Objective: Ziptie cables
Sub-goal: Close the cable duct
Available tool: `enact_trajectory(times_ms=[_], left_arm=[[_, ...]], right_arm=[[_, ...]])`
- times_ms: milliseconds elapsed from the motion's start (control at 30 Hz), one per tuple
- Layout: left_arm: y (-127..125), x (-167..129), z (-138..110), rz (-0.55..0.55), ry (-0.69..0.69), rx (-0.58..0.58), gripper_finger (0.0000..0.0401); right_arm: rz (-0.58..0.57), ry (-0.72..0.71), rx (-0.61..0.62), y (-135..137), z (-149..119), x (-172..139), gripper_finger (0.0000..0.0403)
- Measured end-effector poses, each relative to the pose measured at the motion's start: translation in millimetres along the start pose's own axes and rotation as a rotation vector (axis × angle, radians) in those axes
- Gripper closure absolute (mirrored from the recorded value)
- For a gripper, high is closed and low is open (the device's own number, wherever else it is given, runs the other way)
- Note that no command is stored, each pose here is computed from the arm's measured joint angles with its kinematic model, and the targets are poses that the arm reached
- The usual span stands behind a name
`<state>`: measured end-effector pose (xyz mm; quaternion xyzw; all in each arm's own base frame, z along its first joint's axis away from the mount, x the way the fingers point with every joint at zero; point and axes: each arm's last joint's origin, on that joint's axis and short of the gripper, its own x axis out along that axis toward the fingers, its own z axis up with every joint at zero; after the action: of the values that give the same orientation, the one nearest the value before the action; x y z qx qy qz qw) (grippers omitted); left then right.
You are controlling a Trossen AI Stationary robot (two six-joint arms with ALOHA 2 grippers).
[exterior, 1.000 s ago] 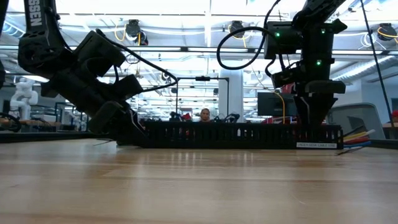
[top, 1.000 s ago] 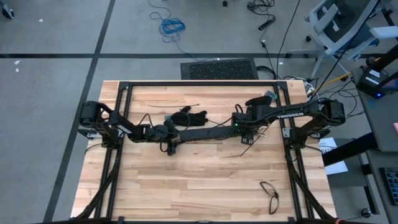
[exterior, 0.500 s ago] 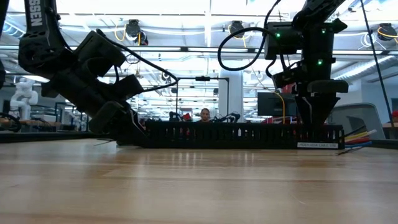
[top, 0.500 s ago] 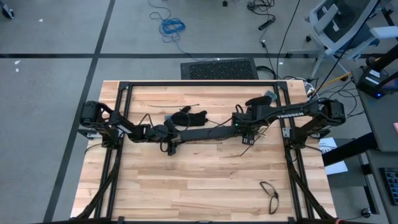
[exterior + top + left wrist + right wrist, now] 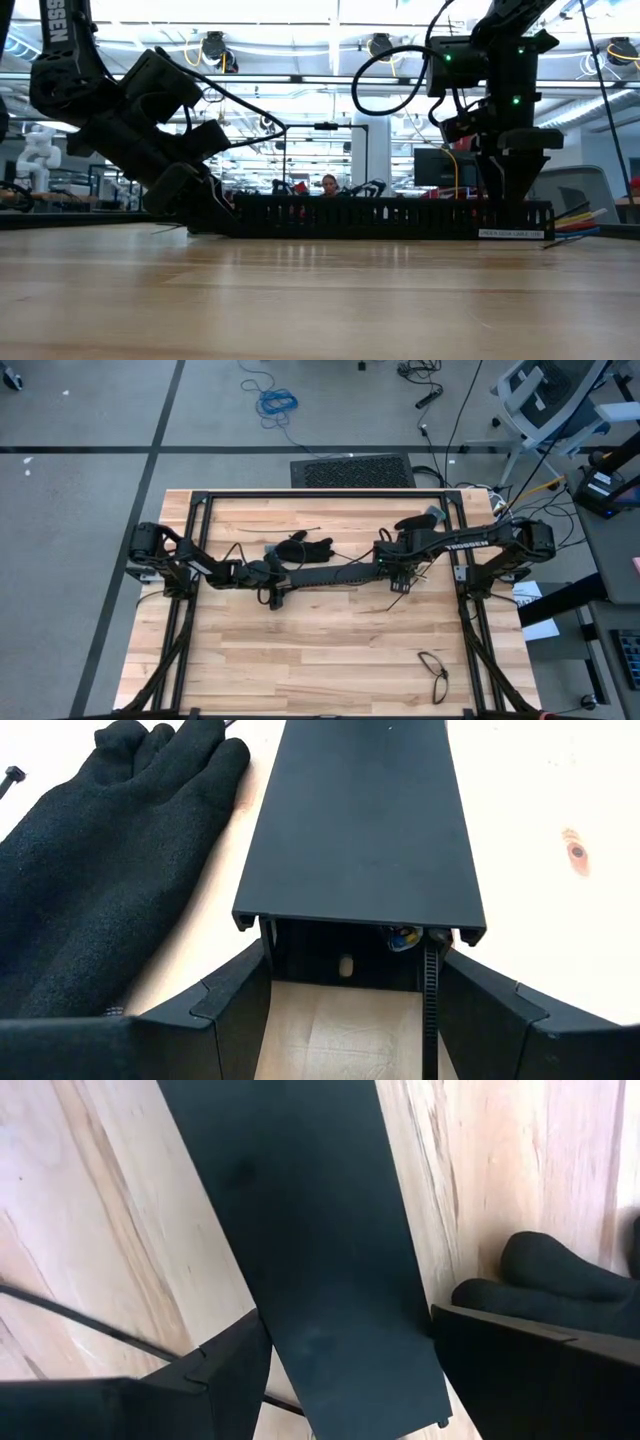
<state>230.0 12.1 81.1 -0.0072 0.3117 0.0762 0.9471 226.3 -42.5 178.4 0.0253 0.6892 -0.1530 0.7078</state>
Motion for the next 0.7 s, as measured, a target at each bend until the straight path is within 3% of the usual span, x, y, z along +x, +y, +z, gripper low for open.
enact_trajectory(times_ms=[400,700], left_arm=[[0.0,0.0,-0.2,0.000,0.001,0.000,0.0159],[0.1,-0.3,-0.1,0.001,-0.004,0.001,0.0159]], right_arm=[[0.034,-0.001,0.015,0.7,0.2,0.0,0.0142],[0.053,0.032,0.065,1.1,-2.6,1.8,0.0085]])
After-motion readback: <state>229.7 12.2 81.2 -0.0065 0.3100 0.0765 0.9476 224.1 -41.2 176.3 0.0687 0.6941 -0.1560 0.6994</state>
